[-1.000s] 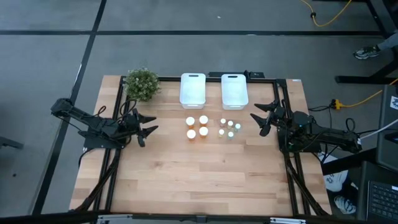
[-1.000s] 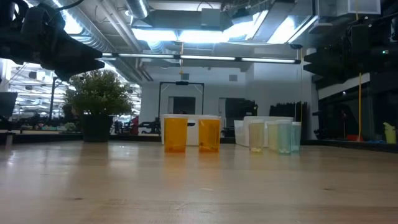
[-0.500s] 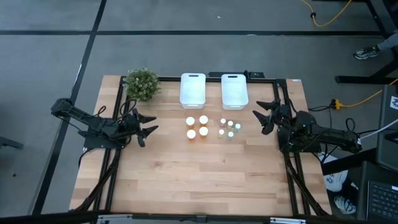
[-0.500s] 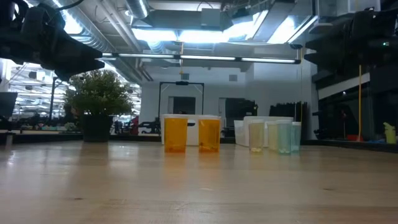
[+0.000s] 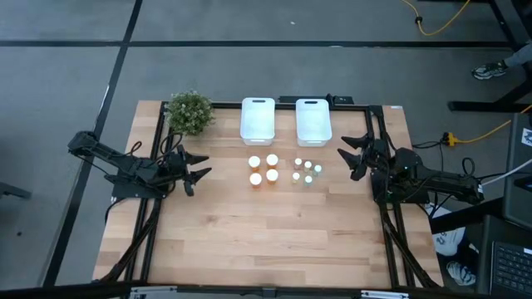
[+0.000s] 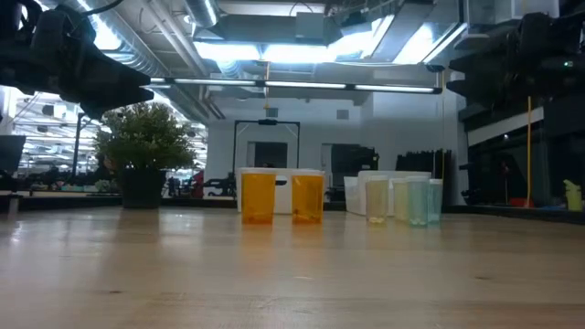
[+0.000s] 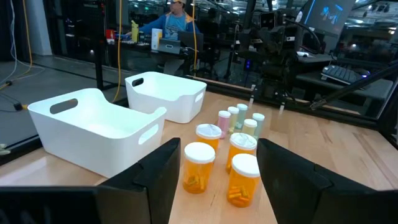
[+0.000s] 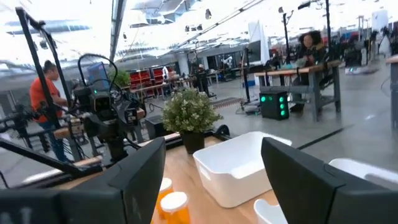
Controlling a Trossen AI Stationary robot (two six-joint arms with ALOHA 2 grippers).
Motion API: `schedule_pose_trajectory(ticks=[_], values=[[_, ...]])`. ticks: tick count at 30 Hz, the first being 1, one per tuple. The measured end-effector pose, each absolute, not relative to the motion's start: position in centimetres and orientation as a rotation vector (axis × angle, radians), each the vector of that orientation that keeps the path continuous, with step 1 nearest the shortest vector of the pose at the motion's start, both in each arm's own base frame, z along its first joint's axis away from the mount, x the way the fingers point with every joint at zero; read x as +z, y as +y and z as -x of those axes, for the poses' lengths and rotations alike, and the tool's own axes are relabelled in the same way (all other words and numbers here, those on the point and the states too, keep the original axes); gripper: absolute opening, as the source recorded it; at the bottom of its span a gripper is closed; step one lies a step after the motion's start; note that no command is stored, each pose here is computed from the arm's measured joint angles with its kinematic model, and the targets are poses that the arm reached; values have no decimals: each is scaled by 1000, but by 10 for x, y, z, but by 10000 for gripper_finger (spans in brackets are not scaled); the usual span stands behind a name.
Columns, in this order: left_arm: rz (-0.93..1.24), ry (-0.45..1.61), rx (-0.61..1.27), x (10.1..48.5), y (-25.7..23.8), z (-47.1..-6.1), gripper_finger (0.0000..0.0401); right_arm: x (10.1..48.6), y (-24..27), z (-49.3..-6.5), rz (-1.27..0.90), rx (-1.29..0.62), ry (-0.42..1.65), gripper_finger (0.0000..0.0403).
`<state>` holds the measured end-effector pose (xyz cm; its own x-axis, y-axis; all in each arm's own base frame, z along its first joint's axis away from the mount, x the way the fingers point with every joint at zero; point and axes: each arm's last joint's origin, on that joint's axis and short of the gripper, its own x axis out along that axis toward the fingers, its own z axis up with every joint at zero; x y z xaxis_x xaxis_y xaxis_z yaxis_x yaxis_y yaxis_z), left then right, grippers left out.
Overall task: Pick and place medicine bottles into bin by pill shape (circle, oval)
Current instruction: Put the blue pill bottle into the right white bin
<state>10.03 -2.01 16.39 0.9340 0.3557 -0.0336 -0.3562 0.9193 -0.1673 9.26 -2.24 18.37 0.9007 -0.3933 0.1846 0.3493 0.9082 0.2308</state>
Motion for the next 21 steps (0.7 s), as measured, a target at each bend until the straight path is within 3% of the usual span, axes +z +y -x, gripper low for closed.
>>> schedule_pose_trajectory(ticks=[21], values=[[172,2,366,164,-20,-100,204,177,-26,-92,-282,-535,-200,268]])
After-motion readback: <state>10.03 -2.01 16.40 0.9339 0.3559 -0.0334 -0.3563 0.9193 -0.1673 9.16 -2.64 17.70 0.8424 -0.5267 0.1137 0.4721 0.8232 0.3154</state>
